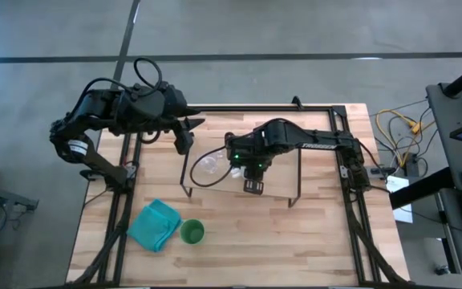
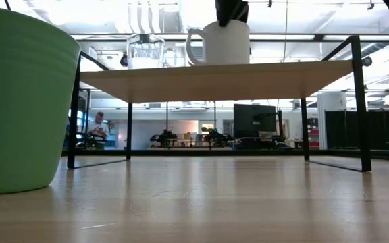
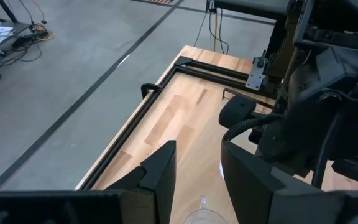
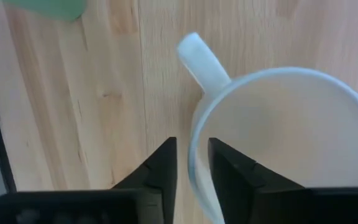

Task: Stack small to large cups/mugs on shelf
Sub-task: Put the white cup on the shelf, then move the green cup to the bottom middle of the table

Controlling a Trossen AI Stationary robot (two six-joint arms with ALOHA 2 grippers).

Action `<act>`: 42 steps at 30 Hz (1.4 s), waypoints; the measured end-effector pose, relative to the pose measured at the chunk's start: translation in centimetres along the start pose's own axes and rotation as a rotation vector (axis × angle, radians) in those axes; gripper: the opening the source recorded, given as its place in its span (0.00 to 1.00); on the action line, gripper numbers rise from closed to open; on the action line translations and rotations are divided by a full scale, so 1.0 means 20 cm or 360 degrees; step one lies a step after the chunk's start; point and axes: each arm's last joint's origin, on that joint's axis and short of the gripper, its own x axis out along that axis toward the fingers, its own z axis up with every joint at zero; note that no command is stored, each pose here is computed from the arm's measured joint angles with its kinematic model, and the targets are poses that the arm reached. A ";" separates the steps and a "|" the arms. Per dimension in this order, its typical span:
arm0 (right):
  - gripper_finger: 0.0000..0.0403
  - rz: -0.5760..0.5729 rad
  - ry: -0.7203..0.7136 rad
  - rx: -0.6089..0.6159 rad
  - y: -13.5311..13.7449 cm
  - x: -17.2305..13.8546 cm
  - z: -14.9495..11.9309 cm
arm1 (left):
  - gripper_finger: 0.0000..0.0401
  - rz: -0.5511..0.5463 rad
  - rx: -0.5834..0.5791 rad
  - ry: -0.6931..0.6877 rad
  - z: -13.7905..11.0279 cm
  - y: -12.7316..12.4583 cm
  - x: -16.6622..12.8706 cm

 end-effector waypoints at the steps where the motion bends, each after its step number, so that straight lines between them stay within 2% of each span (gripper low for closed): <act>1: 0.23 -0.0001 -0.0008 0.0000 0.00 0.00 0.00 | 0.28 0.0000 0.0000 0.0000 0.00 0.00 0.00; 6: 0.26 -0.0010 -0.0080 -0.0005 0.00 -0.03 0.02 | 0.28 0.0000 0.0001 0.0000 0.00 0.00 0.00; 12: 0.25 -0.0001 -0.0203 0.0015 0.01 -0.11 0.02 | 0.28 0.0001 0.0002 0.0001 0.00 0.00 0.00; 19: 0.23 0.0042 -0.0302 0.0114 0.01 -0.26 -0.05 | 0.28 0.0001 0.0005 0.0005 0.00 0.00 0.00; 27: 0.20 0.0154 -0.0497 0.0234 0.05 -0.57 -0.26 | 0.28 -0.0124 -0.0031 0.0177 -0.05 -0.01 -0.01; 32: 0.19 0.0226 -0.0656 0.0174 0.10 -0.75 -0.43 | 0.28 -0.0184 -0.0095 0.0339 -0.10 -0.03 -0.01; 38: 0.20 0.0286 -0.0742 0.0080 0.15 -0.86 -0.55 | 0.28 -0.0307 -0.0192 0.0475 -0.14 -0.09 -0.02; 42: 0.20 0.0321 -0.0769 0.0038 0.17 -0.90 -0.60 | 0.28 -0.0324 -0.0251 0.0637 -0.22 -0.16 0.00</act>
